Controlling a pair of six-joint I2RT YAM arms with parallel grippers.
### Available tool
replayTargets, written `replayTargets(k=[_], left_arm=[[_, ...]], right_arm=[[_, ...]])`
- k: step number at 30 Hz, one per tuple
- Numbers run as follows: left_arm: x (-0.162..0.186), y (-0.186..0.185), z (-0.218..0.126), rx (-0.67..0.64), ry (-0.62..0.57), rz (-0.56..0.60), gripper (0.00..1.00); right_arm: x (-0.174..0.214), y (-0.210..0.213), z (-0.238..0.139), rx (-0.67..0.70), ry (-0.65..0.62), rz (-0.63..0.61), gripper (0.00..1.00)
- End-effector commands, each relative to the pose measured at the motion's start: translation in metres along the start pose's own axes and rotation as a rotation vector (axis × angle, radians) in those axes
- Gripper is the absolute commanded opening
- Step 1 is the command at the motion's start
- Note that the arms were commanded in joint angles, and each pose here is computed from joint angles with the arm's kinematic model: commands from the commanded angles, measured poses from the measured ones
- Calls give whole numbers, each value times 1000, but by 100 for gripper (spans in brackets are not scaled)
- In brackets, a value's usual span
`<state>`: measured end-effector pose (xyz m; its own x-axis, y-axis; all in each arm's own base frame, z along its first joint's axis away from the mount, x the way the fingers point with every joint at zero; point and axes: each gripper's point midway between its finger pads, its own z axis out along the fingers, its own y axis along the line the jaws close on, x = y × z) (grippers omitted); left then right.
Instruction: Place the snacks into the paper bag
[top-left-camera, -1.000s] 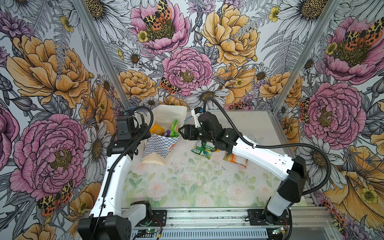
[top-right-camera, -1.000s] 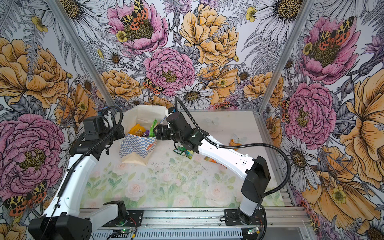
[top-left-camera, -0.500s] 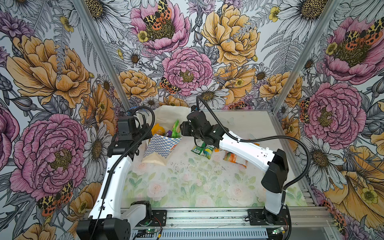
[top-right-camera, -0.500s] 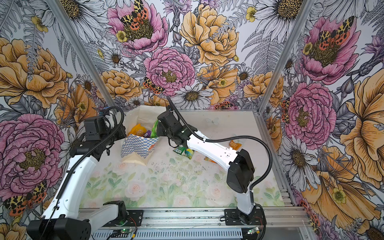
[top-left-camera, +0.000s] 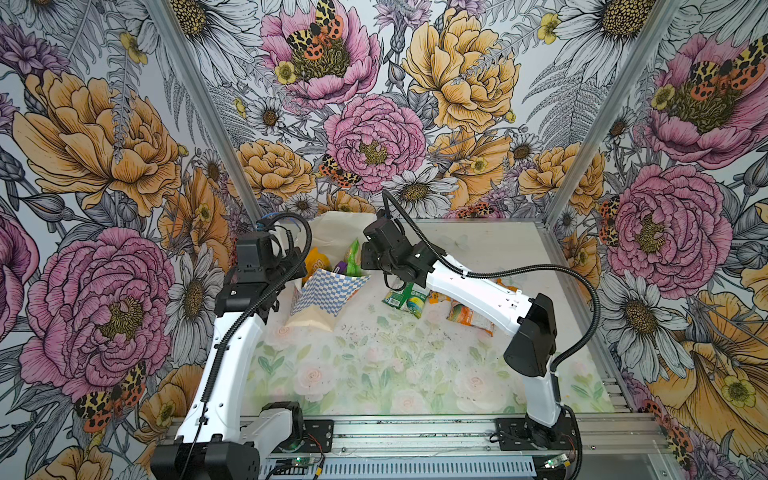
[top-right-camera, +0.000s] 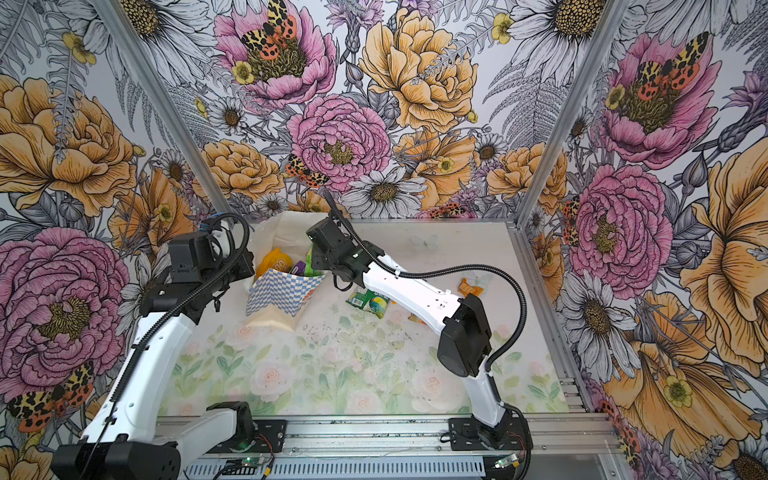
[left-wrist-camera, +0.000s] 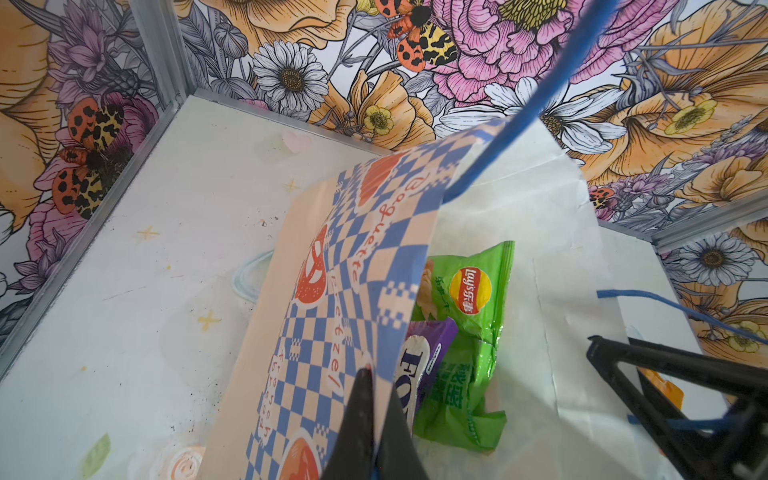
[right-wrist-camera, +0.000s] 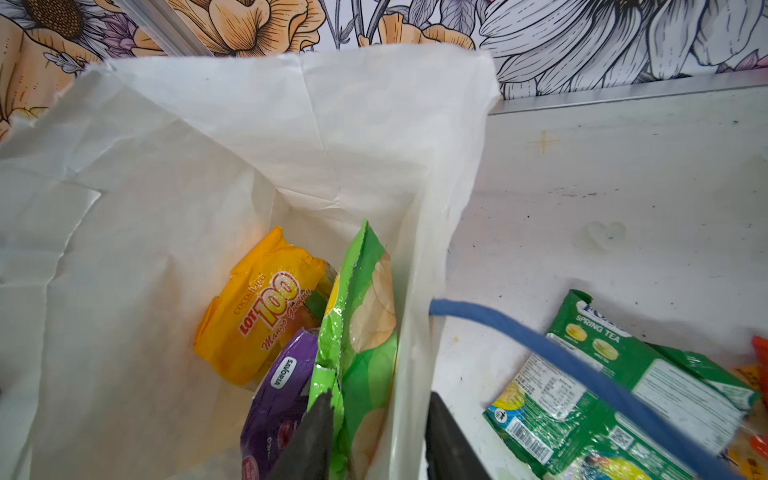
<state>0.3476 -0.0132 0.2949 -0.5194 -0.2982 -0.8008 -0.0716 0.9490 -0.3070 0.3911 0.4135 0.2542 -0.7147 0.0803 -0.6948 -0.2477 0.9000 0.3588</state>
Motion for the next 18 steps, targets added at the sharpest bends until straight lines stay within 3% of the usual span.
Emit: replayTargets(k=[1,11,18], left_arm=[[-15,-14,-11,56,-63,15,0],[-16,-25,-15,102,-71,28,0],[-19,-43,-27,167,-121,68,0]], right_arm=[[-8,-1,-8,20,-14,-30,30],[-24,9,-22,-21,-40,-58,0],[-60,33,-67,-105,-137,-95,0]])
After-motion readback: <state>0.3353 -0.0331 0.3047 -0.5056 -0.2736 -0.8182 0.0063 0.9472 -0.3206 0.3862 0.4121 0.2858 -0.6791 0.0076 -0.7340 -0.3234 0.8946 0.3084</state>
